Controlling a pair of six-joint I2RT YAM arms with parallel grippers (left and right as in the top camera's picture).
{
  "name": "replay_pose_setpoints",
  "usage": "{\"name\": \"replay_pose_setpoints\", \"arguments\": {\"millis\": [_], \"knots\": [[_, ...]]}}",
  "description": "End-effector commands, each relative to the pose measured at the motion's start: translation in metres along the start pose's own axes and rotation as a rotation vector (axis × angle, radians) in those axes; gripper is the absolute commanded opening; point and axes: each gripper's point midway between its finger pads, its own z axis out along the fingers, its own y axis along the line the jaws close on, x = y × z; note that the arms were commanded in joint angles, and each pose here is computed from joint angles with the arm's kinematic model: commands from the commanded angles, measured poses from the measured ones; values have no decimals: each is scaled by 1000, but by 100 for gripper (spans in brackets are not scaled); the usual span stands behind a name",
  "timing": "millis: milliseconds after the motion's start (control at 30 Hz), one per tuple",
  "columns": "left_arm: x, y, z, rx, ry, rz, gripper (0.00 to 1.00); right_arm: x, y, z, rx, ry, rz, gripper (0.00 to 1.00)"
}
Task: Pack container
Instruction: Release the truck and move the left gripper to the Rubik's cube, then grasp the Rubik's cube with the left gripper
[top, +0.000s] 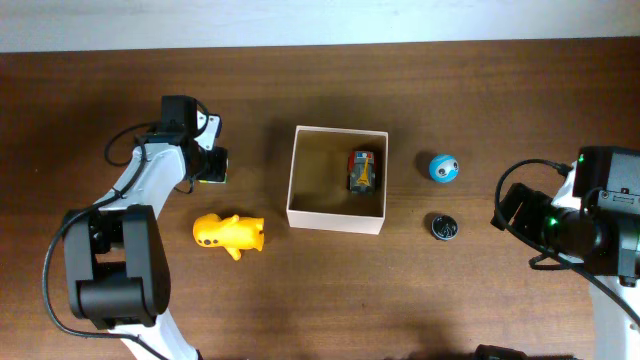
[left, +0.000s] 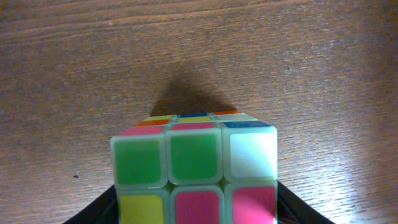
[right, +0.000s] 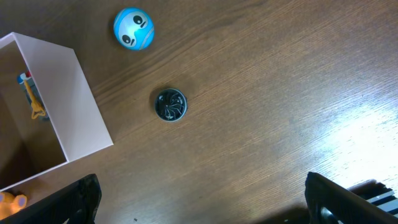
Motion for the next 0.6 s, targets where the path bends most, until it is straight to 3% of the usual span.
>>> {"name": "replay_pose_setpoints", "arguments": {"millis": [0, 267, 400, 567], "knots": [[7, -5, 3, 29, 28, -2, 47, -4, 0, -4, -5, -16, 8, 99], [-17, -18, -56, 65, -21, -35, 38, -3, 0, -4, -4, -13, 8, 99], [-38, -39, -122, 78, -115, -38, 38, -3, 0, -4, -4, -13, 8, 99], [-50, -106, -217, 154, -315, 51, 37, -3, 0, -4, -4, -12, 8, 99]]}}
